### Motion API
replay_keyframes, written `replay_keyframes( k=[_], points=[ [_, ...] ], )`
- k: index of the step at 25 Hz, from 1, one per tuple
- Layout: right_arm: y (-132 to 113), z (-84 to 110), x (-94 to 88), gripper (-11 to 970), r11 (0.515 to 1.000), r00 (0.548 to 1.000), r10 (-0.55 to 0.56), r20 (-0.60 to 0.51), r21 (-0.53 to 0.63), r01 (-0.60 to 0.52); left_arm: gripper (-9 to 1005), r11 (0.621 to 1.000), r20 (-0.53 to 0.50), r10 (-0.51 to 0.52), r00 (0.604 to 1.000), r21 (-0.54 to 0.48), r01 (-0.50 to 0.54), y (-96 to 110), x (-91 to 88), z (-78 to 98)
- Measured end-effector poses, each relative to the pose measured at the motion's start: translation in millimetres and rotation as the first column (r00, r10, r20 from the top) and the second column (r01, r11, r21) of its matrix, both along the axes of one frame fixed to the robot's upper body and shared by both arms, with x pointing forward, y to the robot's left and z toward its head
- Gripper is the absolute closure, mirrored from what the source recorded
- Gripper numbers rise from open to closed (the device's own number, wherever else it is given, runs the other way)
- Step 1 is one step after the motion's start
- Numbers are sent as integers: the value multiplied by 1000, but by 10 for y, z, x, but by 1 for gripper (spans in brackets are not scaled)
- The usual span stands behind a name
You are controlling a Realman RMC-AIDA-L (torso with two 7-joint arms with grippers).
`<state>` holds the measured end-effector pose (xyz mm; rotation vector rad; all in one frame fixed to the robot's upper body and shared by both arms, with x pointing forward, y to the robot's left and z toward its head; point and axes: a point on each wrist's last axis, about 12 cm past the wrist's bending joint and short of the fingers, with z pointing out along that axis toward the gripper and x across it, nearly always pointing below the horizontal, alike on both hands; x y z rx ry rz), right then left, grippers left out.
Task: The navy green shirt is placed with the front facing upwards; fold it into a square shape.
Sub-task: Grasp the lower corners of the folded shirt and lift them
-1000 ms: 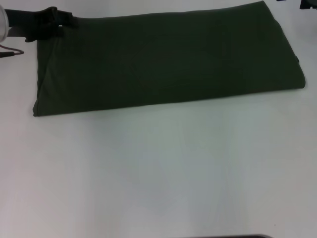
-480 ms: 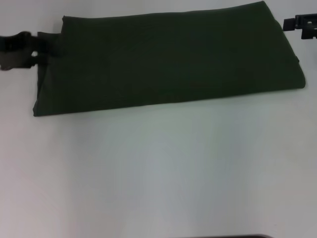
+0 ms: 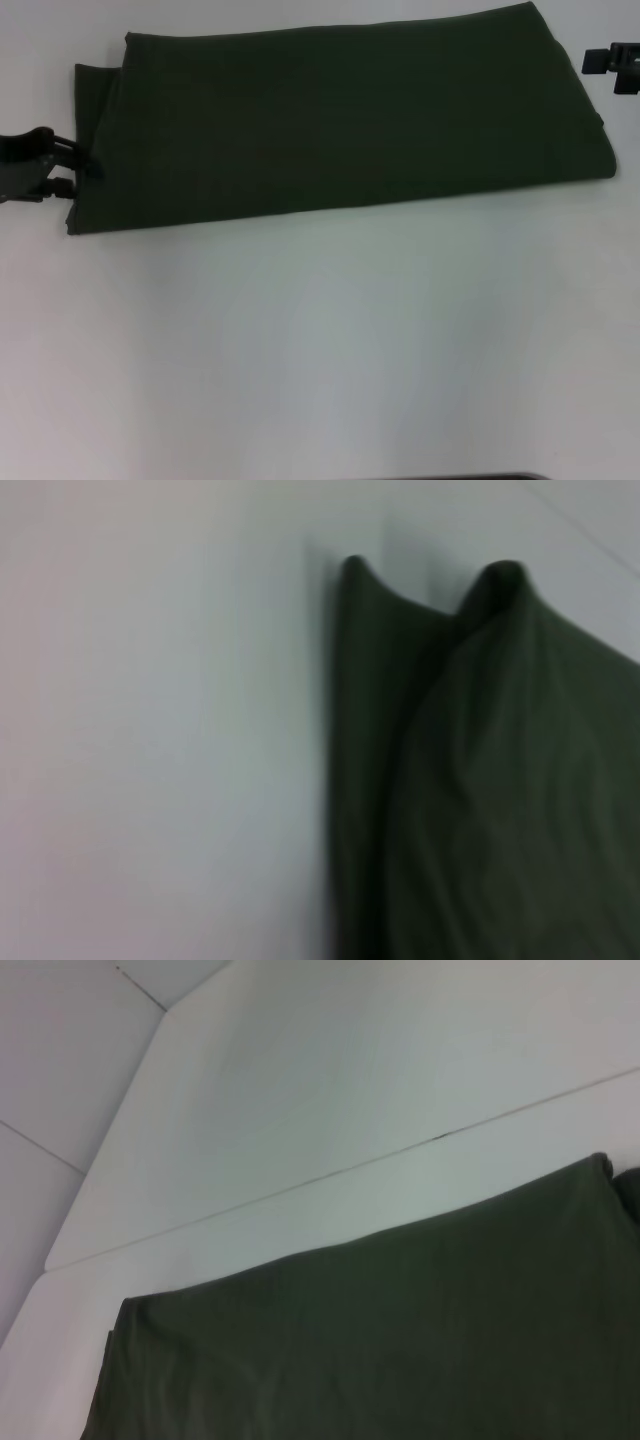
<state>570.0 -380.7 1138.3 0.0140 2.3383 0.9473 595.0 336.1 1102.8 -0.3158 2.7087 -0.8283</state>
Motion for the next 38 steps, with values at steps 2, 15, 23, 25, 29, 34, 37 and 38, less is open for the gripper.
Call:
replay_keyframes(
  k=[2, 15, 23, 25, 29, 34, 37, 38],
  points=[
    [3, -15, -5, 60, 1000, 1000, 2, -4, 3, -2, 505, 1000, -6, 10, 1000, 6, -10, 9, -3, -25],
    [5, -25, -14, 60, 1000, 1000, 4, -7, 6, -4, 505, 1000, -73, 14, 997, -8, -14, 40, -97, -58],
    [-11, -45, -31, 60, 1000, 1000, -2, -13, 3, 2, 505, 999, -92, 1, 996, -32, -4, 6, -134, -76],
    [-17, -51, -38, 60, 1000, 1000, -4, -15, 3, 4, 505, 999, -92, 2, 996, -33, -5, 1, -136, -81],
    [-22, -55, -44, 60, 1000, 1000, -6, -16, 3, 6, 506, 1000, -84, 11, 996, -28, -13, -5, -126, -96],
    [-24, -59, -51, 61, 1000, 1000, -5, -18, 4, 6, 506, 1000, -74, 20, 997, -22, -22, -15, -112, -111],
    [-24, -66, -55, 61, 1000, 1000, -5, -21, 6, 6, 505, 1000, -74, 17, 997, -24, -19, -36, -109, -114],
    [-21, -72, -58, 61, 1000, 1000, -5, -23, 8, 5, 505, 1000, -74, 17, 997, -25, -19, -39, -108, -114]
  ],
)
